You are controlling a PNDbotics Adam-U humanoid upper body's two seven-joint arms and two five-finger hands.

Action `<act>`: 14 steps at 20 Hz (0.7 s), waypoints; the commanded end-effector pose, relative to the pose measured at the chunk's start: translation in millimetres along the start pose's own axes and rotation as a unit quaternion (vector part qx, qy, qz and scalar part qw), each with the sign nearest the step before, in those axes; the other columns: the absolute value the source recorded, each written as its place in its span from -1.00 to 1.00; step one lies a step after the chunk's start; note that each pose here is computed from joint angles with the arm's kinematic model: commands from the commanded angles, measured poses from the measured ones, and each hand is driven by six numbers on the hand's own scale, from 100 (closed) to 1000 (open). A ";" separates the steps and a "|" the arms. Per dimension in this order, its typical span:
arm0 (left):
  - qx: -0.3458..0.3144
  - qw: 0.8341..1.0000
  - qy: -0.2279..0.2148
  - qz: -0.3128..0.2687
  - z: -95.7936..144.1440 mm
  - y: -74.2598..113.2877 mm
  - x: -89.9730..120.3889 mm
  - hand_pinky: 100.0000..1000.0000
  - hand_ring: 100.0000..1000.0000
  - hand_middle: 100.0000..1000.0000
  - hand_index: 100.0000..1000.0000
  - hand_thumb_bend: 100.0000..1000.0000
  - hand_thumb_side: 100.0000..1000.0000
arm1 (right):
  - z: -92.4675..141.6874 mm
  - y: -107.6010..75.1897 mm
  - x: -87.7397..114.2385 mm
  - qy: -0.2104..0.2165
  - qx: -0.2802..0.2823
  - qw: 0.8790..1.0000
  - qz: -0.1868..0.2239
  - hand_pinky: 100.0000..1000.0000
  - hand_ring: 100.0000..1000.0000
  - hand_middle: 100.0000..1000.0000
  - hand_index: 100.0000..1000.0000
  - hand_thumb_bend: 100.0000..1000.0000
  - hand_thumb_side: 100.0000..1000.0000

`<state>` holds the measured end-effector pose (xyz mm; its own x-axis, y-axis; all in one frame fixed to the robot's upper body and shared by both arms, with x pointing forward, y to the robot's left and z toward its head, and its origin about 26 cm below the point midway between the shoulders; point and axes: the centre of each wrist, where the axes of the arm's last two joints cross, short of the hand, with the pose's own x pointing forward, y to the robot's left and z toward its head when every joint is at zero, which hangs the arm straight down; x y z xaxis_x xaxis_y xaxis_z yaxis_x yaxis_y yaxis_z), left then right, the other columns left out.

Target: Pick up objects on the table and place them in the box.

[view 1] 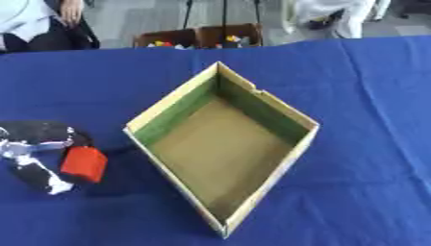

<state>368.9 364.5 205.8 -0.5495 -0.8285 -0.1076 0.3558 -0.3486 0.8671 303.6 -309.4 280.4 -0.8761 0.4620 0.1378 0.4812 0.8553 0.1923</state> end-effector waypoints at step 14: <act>0.073 0.996 -0.020 0.037 49.4 48.1 -3.8 -0.78 -0.05 0.31 0.44 -1.00 -0.57 | -6.4 -2.8 4.1 -0.012 0.003 1.000 0.001 0.48 0.40 0.45 0.48 -1.00 -0.06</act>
<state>357.2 365.0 246.2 -0.5586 -0.8291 0.0216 0.3294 -0.1979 0.9232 303.3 -310.2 277.9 -0.8731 0.4649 0.1470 0.4860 0.8539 0.1862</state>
